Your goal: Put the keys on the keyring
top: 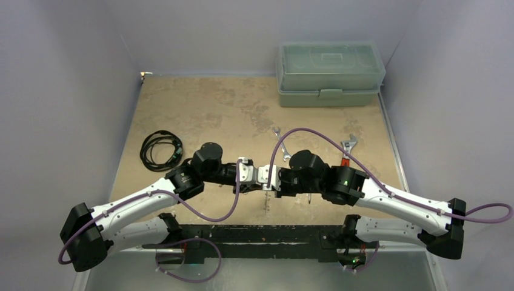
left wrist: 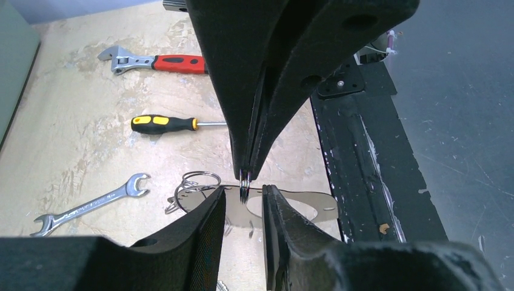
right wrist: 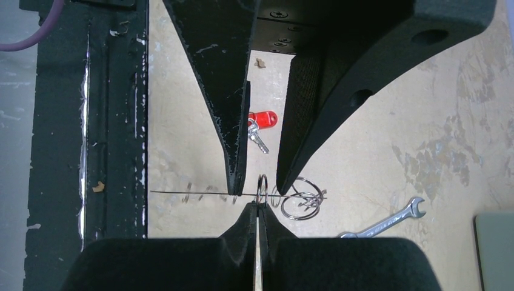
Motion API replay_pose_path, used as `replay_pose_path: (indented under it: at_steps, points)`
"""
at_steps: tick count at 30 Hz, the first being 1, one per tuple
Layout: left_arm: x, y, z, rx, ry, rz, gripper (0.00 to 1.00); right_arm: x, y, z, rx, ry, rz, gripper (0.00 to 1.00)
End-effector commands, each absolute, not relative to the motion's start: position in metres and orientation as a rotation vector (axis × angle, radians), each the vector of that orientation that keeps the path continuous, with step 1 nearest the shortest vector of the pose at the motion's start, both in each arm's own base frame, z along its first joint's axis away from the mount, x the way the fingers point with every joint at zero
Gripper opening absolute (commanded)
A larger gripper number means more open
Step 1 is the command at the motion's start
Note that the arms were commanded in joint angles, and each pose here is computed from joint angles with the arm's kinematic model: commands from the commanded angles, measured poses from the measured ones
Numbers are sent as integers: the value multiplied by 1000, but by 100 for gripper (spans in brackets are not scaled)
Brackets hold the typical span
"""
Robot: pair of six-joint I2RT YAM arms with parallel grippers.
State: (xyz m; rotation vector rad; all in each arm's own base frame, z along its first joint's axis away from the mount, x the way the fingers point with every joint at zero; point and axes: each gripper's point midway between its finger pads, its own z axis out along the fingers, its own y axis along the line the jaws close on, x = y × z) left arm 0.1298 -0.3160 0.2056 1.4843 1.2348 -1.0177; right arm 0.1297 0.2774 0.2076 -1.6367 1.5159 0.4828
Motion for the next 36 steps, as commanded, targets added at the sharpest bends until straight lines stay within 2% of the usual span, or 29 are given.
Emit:
replay_pose_path:
  at_steps: [1,9,11,14,17,20,22,32,36]
  points:
    - [129,-322,231,1455,1156,-1033,27,133,289,229,-1596,1457,505,0]
    - [129,-324,231,1442,1157,-1046,18,133,290,228,-1598,1456,510,0]
    - [130,-324,232,1435,1160,-1044,18,133,290,228,-1599,1457,511,0]
    - [130,-324,234,1424,1154,-1047,26,132,291,227,-1601,1455,515,0]
    - [130,-323,237,1411,1149,-1045,26,132,291,226,-1605,1455,518,0]
    - [130,-323,237,1410,1145,-1045,15,132,291,226,-1605,1453,518,0]
    - [130,-324,237,1409,1145,-1045,1,132,292,227,-1605,1449,518,0]
    - [128,-320,254,1368,1067,-1032,0,133,294,240,-1550,1384,537,1]
    - [124,-319,269,1306,1018,-1064,0,132,292,257,-1485,1337,557,33]
